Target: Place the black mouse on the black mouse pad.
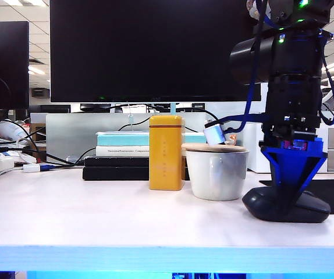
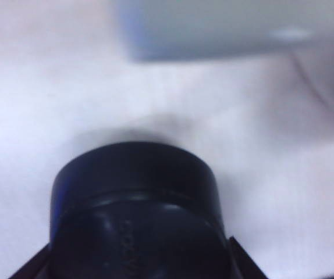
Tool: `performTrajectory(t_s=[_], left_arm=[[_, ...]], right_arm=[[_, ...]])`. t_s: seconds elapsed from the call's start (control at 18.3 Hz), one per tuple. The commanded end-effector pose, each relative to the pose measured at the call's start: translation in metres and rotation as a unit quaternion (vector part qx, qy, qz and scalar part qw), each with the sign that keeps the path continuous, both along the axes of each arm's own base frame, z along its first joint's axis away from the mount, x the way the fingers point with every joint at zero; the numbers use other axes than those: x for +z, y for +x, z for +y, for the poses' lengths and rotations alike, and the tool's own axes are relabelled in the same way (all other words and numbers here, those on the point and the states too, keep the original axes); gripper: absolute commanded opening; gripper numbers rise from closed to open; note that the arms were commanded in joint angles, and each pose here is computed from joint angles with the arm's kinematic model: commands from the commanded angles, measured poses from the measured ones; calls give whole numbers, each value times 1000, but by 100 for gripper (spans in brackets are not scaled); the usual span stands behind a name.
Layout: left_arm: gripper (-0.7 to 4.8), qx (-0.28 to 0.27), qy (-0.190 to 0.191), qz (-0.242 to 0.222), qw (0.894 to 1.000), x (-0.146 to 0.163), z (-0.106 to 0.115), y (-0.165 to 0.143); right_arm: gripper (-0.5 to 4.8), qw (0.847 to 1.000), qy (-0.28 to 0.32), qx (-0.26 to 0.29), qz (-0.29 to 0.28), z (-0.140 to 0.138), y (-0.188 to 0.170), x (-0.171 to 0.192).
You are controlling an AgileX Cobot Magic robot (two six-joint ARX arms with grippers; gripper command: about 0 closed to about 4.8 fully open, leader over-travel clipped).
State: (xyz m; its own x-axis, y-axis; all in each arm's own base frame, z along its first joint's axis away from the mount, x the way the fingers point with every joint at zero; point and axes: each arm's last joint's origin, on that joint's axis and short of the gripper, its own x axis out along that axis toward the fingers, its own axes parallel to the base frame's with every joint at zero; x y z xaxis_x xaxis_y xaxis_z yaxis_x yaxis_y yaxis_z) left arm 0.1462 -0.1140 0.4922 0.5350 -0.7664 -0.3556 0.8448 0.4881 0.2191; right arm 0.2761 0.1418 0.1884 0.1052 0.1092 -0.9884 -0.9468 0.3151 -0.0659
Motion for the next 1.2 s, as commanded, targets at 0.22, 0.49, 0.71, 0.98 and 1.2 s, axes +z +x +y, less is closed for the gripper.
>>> performTrajectory(t_s=[0.22,0.49,0.71,0.98,1.2], left_arm=[[-6,2,-7,-5,1000,2,1,-1],[-6,4,-10,-1,1000,2,1,-1],[-6,5,-16,-3,1000,3,0,0],[-6,5,-18,-6,1000,4,0,0],[-6,5,-20,-9,1000,5,0,0]], right_arm=[[305,996,-7,-72,-44,0,6,25],[305,980,15,-184,-73,-31,29,74],[305,960,30,-264,-93,-72,46,93],[305,928,47,-349,-119,-108,64,88],[305,923,32,-373,-87,-117,78,63]])
